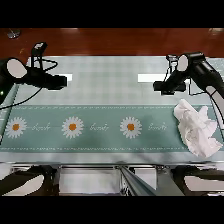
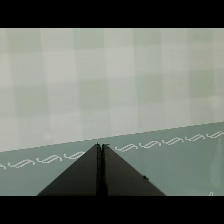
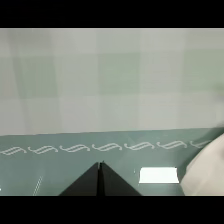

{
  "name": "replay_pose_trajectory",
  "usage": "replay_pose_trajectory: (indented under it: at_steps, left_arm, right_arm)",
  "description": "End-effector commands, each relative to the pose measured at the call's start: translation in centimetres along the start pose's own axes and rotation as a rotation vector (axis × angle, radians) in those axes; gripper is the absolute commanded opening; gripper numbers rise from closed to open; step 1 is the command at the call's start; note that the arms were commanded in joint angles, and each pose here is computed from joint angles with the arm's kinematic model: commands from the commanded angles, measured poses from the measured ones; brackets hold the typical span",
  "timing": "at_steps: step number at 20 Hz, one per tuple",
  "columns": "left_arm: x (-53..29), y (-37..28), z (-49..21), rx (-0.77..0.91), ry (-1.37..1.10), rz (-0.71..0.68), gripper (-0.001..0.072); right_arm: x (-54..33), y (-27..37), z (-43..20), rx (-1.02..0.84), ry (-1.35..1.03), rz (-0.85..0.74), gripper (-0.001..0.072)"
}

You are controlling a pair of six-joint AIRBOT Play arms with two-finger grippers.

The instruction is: Fold the shirts.

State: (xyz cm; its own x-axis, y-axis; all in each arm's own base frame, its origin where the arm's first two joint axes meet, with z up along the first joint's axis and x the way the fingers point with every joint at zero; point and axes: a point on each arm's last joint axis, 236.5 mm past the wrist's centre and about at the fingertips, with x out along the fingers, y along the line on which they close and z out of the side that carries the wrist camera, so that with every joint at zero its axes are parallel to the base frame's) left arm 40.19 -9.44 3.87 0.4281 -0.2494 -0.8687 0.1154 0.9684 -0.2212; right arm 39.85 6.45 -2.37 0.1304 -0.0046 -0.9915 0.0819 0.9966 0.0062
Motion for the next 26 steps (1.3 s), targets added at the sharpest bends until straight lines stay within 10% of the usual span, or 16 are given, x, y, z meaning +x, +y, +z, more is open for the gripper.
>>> replay_pose_trajectory:
  at_steps: [1,12,13,14,15,18,26]
  left_arm:
    - [0.0,0.0,0.0,0.0,0.001,0.0,0.0028]
    - [0.3,0.1,1.8,-0.006,-0.073,0.002,0.0031]
    - [0.3,0.1,1.2,-0.024,-0.046,0.0,0.0078]
    - [0.0,-0.1,-0.1,-0.02,0.016,-0.003,0.0204]
    - [-0.5,0.0,-1.3,0.012,0.079,0.003,0.0343]
    - [-2.2,1.8,-4.7,0.072,0.237,0.048,0.0701]
    - [-8.8,-2.6,-7.7,0.031,-0.112,-0.077,0.0701]
  right_arm:
    - [0.0,0.1,0.0,-0.001,0.001,0.0,0.003]
    - [-0.7,-0.1,-0.4,-0.011,0.023,-0.001,0.0054]
    - [-1.2,-0.1,-1.5,-0.015,0.072,0.007,0.0223]
    - [-2.0,-0.6,-2.8,-0.034,0.116,0.002,0.055]
    - [-3.3,-1.9,-3.6,-0.041,0.133,-0.028,0.063]
    - [-9.4,-7.7,-3.4,-0.004,-0.011,-0.171,0.0633]
    - [-15.6,-19.6,-12.2,0.372,-0.484,-0.277,0.0635]
